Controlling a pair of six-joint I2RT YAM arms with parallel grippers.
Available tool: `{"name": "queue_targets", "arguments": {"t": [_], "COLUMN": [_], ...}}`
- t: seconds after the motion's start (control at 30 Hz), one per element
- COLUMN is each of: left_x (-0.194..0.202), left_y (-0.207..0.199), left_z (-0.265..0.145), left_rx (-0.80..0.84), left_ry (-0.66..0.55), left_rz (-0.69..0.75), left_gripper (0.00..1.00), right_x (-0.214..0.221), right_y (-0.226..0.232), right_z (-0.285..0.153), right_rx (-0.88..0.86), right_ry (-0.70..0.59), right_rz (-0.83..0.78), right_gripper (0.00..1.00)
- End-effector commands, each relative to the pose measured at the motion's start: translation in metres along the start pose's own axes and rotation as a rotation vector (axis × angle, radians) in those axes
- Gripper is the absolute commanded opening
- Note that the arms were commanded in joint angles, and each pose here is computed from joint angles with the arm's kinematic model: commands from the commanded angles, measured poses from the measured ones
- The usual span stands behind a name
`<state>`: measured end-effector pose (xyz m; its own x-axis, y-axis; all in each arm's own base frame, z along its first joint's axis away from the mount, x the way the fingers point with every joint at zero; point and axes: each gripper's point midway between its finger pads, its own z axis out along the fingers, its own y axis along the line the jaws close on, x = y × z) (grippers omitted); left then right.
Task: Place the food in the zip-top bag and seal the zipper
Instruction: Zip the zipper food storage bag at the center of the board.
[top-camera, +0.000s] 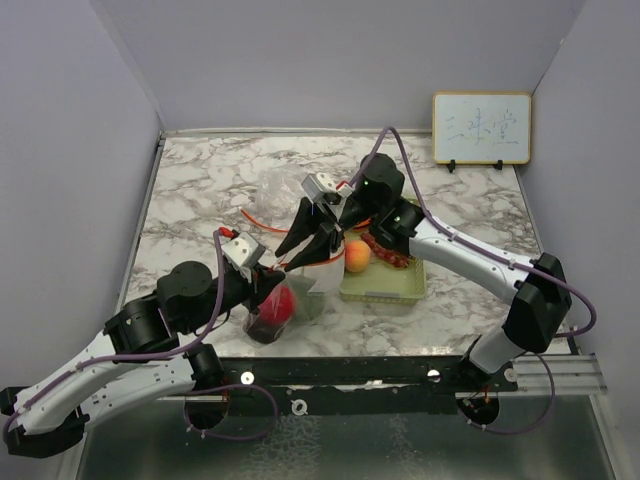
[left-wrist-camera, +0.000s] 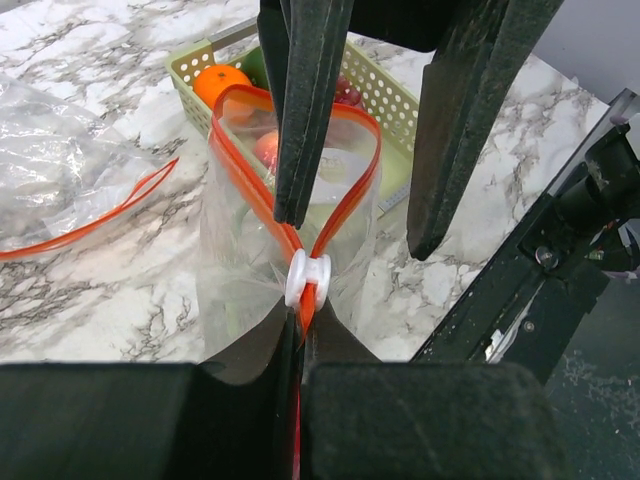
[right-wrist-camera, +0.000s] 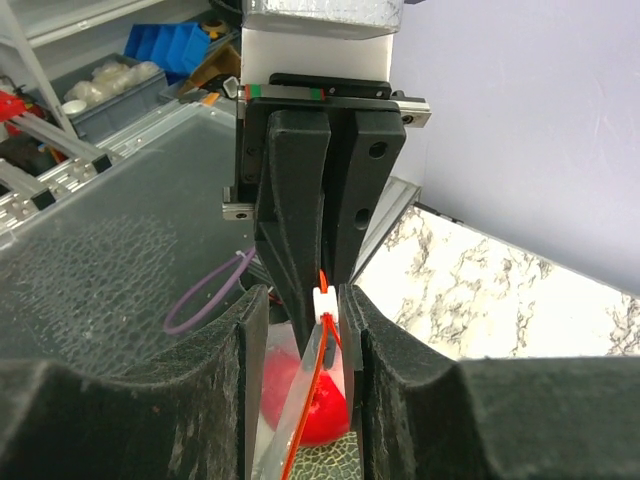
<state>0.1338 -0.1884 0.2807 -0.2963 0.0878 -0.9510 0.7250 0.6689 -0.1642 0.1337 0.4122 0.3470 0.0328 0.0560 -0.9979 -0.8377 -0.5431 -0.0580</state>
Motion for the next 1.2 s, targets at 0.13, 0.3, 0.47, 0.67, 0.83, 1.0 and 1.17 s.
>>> {"name": "queue_targets", "arguments": {"t": [0.13,0.3,0.47,0.67,0.83,1.0,1.17], "left_x": [-0.017,-0.017,-0.017,-0.017,-0.019,-0.021,-0.018], "left_y": [-0.004,-0.004,-0.004,-0.002,0.000,0.001,0.001], "left_z": [-0.002,-0.002,-0.001,-0.001,-0.004,-0.005,-0.003], "left_rx": [0.016,0.019,0.015,0.006,-0.001,-0.005,-0.004], "left_ry": [-0.081,-0.079,-0.079,-0.085,-0.098,-0.106,-0.099], "left_rz": [-0.019,-0.018,-0.016,-0.014,-0.017,-0.017,-0.013], "left_gripper": [0.00,0.00,0.00,0.00,0.00,0.00,0.00], "right_x": [-0.001,0.002,0.002,0.006,0.012,0.015,0.013], "right_y": [-0.010,-0.013,-0.011,-0.010,-0.007,-0.009,-0.009], "right_z": [0.007,0.010,0.012,0.015,0.016,0.017,0.019], "right_rx": [-0.007,-0.016,-0.030,-0.051,-0.075,-0.068,-0.069], "right_ry": [-0.009,-0.005,-0.006,-0.001,0.013,0.018,0.015], "right_rz": [-0.001,0.012,0.010,0.026,0.047,0.061,0.060], "right_gripper": [0.37,0.36,0.35,0.26,0.26,0.31,0.25]}}
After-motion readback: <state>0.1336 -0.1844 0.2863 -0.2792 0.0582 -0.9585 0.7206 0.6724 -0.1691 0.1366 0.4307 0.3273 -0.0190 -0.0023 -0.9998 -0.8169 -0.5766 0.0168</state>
